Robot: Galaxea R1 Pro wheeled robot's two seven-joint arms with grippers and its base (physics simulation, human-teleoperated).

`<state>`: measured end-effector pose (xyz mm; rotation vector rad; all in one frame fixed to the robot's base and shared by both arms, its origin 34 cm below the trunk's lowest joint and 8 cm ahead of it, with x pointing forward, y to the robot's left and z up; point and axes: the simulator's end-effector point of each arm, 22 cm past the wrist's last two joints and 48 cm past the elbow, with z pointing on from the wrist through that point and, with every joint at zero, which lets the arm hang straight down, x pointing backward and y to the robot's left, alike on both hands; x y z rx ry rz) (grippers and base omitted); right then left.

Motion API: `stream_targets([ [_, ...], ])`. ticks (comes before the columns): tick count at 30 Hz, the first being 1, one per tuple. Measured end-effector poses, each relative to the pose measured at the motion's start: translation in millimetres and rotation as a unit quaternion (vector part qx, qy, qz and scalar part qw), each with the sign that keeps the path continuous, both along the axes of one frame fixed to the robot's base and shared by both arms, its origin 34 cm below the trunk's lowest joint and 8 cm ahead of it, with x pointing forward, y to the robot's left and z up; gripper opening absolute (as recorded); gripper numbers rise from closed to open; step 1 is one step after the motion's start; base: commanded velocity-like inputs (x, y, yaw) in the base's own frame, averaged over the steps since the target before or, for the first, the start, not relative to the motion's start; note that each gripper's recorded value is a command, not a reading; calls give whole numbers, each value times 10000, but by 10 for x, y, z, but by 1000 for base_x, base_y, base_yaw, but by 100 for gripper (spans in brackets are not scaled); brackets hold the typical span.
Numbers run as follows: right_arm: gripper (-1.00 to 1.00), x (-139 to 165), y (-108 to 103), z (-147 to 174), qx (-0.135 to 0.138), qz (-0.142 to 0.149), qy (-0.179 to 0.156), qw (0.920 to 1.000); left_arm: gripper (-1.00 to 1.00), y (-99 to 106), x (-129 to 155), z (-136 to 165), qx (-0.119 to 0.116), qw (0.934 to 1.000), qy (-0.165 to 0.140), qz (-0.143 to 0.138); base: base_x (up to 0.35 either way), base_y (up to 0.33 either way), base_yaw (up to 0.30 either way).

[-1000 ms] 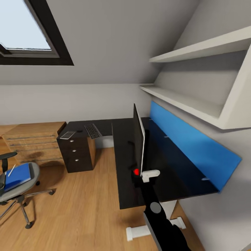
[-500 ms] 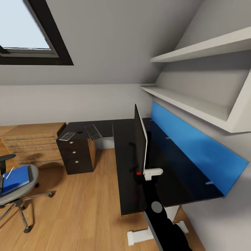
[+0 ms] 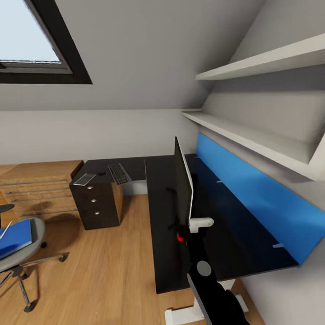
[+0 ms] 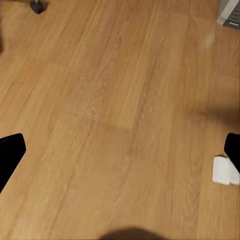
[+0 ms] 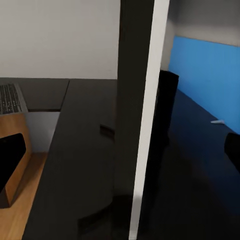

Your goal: In the bedroom, organize the workspace by keeping the computer under the desk, ensuring the monitor is on the desk, placing the keyboard on the desk next to the monitor, placing the mouse on the desk next to the keyboard, moving the folder from the swivel chair onto the desk next to the mouse, stacking the notebook on top of the folder with the pen on top of the notebook, and positioning the swivel chair next to the desk.

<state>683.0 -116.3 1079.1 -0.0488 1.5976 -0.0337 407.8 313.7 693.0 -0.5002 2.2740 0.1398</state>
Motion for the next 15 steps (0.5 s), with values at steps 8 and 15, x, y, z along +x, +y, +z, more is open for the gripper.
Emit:
stream_targets([
  [8,100,-1,-7,-5,-2,-8,5,10000,100,1,-1,1,1,10000,-1,0,147,0,0],
  [15,100,3,-22,-10,-7,-22,8,10000,100,3,-1,-1,3,10000,2,6,193,0,0],
])
